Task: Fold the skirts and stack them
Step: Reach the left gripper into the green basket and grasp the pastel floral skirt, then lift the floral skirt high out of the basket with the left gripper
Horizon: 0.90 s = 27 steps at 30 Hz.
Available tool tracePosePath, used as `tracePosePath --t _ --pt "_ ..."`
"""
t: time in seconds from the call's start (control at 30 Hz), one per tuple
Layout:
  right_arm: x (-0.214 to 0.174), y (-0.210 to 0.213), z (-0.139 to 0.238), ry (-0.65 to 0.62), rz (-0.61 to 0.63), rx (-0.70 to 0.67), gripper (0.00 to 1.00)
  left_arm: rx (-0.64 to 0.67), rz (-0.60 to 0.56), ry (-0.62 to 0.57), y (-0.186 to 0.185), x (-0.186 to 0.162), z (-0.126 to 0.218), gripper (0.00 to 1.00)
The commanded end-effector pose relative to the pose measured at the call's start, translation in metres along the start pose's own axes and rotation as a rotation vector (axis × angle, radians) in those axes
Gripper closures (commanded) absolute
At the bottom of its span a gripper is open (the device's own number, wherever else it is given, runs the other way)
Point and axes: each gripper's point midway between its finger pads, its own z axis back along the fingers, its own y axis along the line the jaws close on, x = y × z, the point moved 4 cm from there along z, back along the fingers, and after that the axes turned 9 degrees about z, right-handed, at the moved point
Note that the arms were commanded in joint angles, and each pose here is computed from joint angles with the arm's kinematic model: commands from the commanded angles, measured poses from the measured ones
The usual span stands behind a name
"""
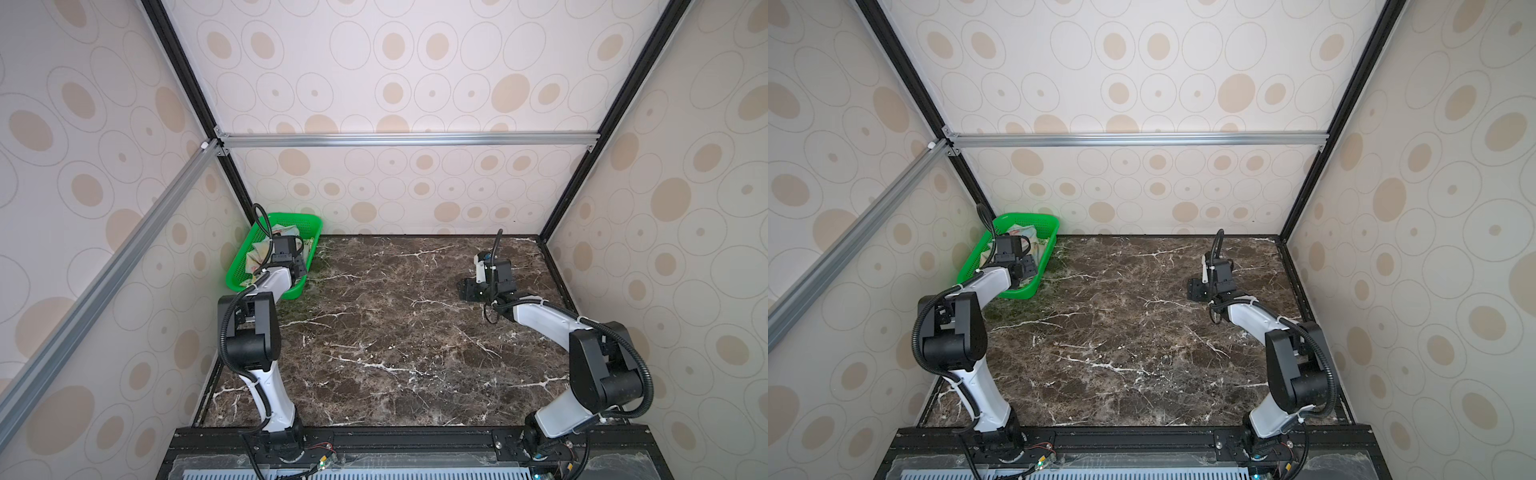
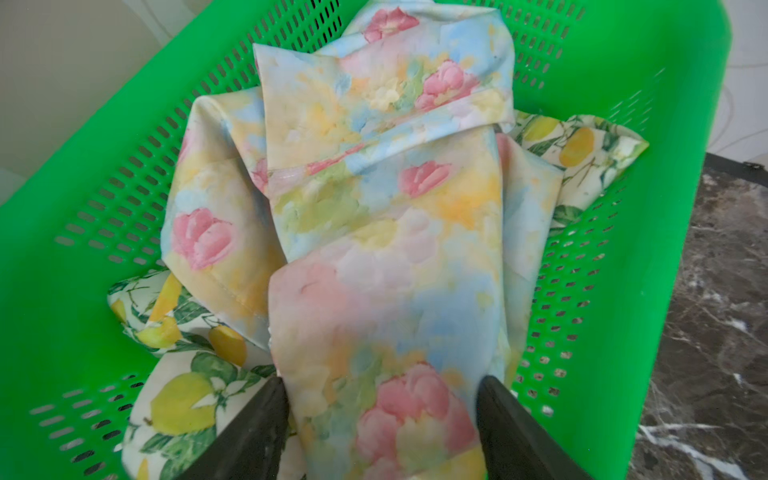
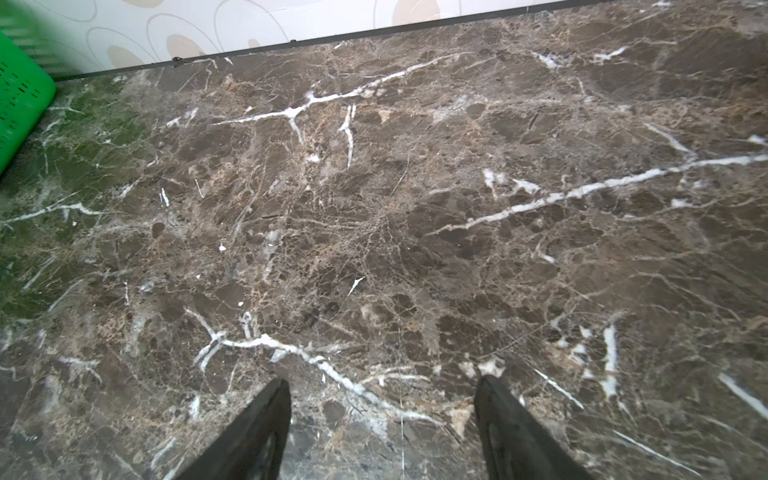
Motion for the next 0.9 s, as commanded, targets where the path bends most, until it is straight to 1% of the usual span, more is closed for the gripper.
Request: tracePosePath --t 0.0,0.13,0.27,0.37,0.43,0.5,0.67,0.87 --pt "0.004 0.007 -0.003 0.003 -0.013 0.042 0.27 -0.019 0.037 -0.008 -0.001 0.0 -0.003 0.29" --pt "0.005 0.009 -0.004 0.003 -0.022 0.057 0.27 -0.036 0.046 -0.02 -0.003 -0.001 -0.007 0.32" --pt "0.008 0.013 -0.004 -0.004 -0.03 0.082 0.27 -0.042 0.048 -0.026 -0.003 -0.004 -0.012 0.43" --pt "0.01 0.014 -0.003 -0.006 -0.036 0.091 0.27 -0.051 0.053 -0.034 -0.003 -0.005 -0.013 0.61" --pt "0.011 0.014 -0.002 -0.008 -0.04 0.093 0.28 -0.065 0.057 -0.041 -0.005 -0.005 -0.012 0.83" --pt "0.013 0.015 -0.001 -0.011 -0.041 0.095 0.28 -0.082 0.061 -0.047 -0.006 -0.001 -0.01 1.0" --pt "0.016 0.016 0.002 -0.005 -0.039 0.099 0.3 -0.163 0.076 -0.095 -0.016 0.017 0.011 1.0" --pt "0.025 0.019 0.013 -0.029 -0.039 0.107 0.31 -0.258 0.095 -0.208 -0.025 0.064 0.064 1.0"
